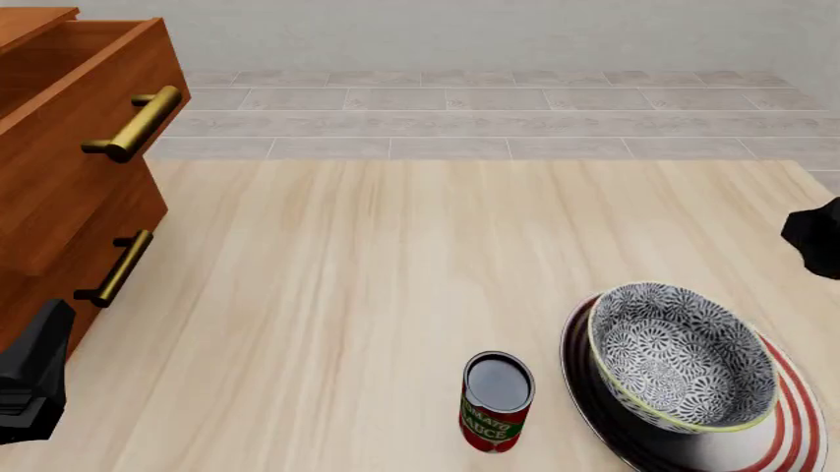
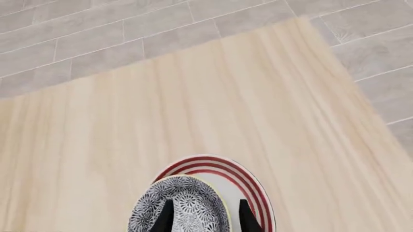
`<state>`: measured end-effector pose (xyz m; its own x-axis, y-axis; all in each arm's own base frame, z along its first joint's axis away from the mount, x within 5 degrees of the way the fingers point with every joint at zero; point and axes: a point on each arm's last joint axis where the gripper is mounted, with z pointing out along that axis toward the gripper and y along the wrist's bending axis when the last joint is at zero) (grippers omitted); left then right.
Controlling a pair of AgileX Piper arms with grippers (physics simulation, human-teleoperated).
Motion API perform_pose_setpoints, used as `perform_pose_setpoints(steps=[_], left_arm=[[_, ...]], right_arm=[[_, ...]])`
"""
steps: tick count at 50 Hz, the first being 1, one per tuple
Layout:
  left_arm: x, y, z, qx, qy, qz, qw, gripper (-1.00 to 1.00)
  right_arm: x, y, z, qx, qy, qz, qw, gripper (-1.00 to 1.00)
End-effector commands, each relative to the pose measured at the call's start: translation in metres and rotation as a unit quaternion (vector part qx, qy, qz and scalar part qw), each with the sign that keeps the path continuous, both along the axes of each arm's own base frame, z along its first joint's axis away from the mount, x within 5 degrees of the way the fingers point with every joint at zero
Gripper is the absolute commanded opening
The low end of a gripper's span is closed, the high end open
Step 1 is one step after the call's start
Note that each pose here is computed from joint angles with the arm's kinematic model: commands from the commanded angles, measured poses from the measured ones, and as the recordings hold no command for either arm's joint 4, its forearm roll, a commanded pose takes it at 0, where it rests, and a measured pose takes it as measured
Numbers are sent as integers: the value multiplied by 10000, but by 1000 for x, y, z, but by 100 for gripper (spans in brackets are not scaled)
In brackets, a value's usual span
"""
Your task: Put the bowl on the plate.
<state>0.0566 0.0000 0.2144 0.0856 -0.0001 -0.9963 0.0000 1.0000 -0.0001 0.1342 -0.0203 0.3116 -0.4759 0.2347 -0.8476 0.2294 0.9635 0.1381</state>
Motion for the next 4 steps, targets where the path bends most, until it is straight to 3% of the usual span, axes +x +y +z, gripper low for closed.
perform_pose_setpoints(steps=[1, 4], left_arm=[[0, 0, 0, 0, 0, 0, 10000, 100], [0, 0, 0, 1, 0, 0, 10000, 100]], right_arm=[[-1, 4, 22, -99, -168, 170, 9997, 100], [-3, 4, 29, -115, -224, 197, 9995, 100]])
